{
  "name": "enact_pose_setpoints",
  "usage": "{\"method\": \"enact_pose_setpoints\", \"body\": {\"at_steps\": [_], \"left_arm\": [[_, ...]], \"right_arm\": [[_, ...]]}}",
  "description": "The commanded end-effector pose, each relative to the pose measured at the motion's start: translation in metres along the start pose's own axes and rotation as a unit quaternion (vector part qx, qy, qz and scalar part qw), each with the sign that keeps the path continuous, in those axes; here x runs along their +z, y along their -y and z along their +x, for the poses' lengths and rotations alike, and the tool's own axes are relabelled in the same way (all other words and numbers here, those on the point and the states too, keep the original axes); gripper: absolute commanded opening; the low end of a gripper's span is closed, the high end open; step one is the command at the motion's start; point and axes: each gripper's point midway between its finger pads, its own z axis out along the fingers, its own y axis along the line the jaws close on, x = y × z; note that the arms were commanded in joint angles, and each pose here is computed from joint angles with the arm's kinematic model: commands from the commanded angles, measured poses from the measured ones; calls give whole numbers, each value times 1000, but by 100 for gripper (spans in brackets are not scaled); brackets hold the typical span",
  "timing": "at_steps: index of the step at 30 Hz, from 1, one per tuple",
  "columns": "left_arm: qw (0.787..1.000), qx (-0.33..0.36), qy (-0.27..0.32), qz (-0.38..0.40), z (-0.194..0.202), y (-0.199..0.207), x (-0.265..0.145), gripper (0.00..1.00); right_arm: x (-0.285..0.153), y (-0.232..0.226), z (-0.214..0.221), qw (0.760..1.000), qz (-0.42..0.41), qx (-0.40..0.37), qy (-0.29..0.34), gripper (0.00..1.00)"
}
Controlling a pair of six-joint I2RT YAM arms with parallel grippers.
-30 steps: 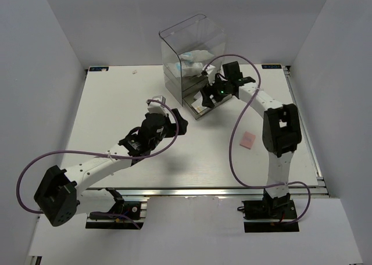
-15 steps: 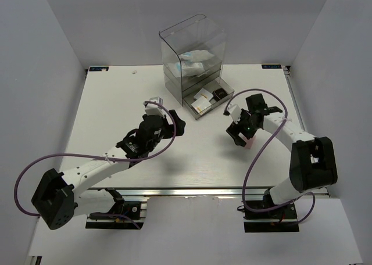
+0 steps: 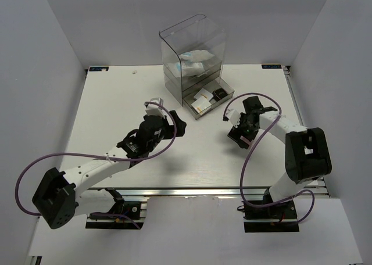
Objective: Organize the makeup
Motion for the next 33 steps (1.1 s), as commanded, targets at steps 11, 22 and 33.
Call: {"method": "enact_pose_setpoints", "body": {"at_steps": [11, 22, 33], "left_arm": [[1000, -17, 18, 4, -9, -1, -10, 98], [1000, -17, 22, -2, -12, -3, -13, 98], [999, -16, 31, -9, -18, -4, -12, 98]], "right_arm": [[8, 20, 0, 1000, -20, -8, 2, 89], [19, 10, -9, 998, -50, 15, 26, 64], [-47, 90, -168, 964, 26, 77, 253, 14]]}}
